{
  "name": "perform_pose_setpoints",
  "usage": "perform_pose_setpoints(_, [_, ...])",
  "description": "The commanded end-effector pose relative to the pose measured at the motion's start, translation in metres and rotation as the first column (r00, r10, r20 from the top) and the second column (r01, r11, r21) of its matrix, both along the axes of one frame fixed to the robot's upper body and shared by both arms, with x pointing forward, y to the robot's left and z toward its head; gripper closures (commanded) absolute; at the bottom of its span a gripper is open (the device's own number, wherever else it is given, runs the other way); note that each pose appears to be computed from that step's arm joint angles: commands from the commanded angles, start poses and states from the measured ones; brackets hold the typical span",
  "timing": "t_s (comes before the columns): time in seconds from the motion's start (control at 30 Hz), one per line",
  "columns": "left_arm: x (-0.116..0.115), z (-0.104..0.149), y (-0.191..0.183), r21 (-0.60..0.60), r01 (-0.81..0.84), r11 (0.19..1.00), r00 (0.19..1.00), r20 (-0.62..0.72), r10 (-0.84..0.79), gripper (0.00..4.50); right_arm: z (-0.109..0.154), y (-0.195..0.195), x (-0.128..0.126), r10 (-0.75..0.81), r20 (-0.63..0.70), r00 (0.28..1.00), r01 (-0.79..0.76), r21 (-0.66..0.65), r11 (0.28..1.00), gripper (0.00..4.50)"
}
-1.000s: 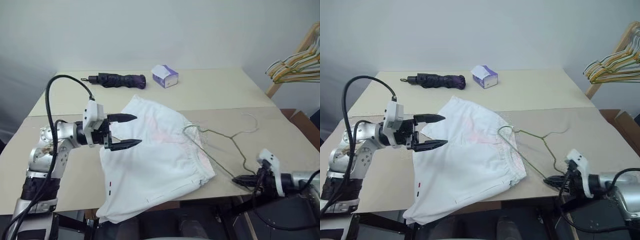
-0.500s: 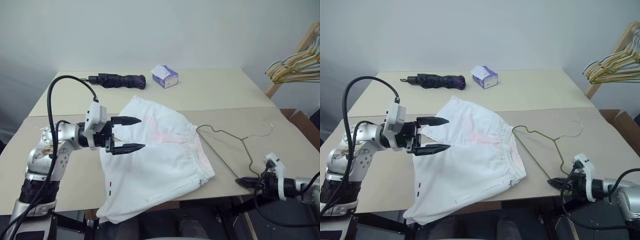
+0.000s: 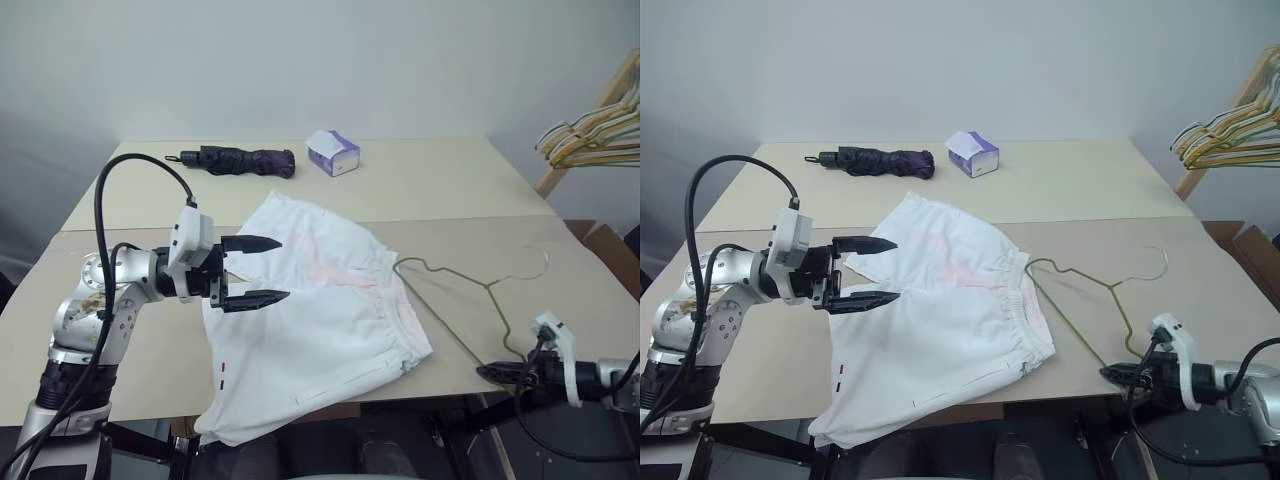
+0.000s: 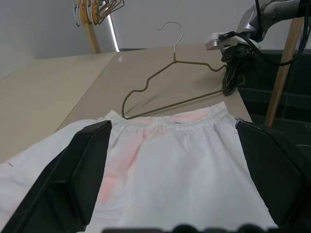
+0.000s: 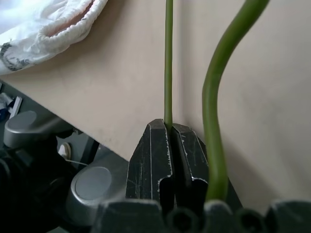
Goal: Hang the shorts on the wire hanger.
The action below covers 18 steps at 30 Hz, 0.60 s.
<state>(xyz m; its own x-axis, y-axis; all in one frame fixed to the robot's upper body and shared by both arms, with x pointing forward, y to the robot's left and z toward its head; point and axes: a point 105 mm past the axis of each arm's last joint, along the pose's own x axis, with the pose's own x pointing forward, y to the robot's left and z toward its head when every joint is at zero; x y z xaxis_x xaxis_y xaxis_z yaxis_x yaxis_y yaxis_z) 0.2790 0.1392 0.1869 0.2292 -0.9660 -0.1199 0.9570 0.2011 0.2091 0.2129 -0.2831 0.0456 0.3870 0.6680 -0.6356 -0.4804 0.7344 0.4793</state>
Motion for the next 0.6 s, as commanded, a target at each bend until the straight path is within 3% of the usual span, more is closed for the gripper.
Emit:
perform_pose_setpoints(0.03, [-0.003, 0.008, -0.002, -0.002, 0.008, 1.000, 0.999, 0.052, -0.008, 0.09, 0.011, -0.001, 0.003, 0.027, 0.005, 1.000, -0.027, -0.012, 1.000, 4.50])
perform_pose_setpoints(0.4, [-0.002, 0.007, -0.003, -0.004, -0.012, 1.000, 0.998, 0.069, 0.012, 0.09, 0.030, 0.014, 0.024, 0.121, 0.024, 0.992, -0.122, 0.021, 0.992, 4.50])
perform_pose_setpoints(0.6, [-0.003, 0.009, -0.001, -0.002, -0.024, 1.000, 0.997, 0.080, 0.024, 0.09, 0.028, 0.006, 0.028, 0.125, -0.041, 0.991, -0.126, -0.030, 0.992, 4.50])
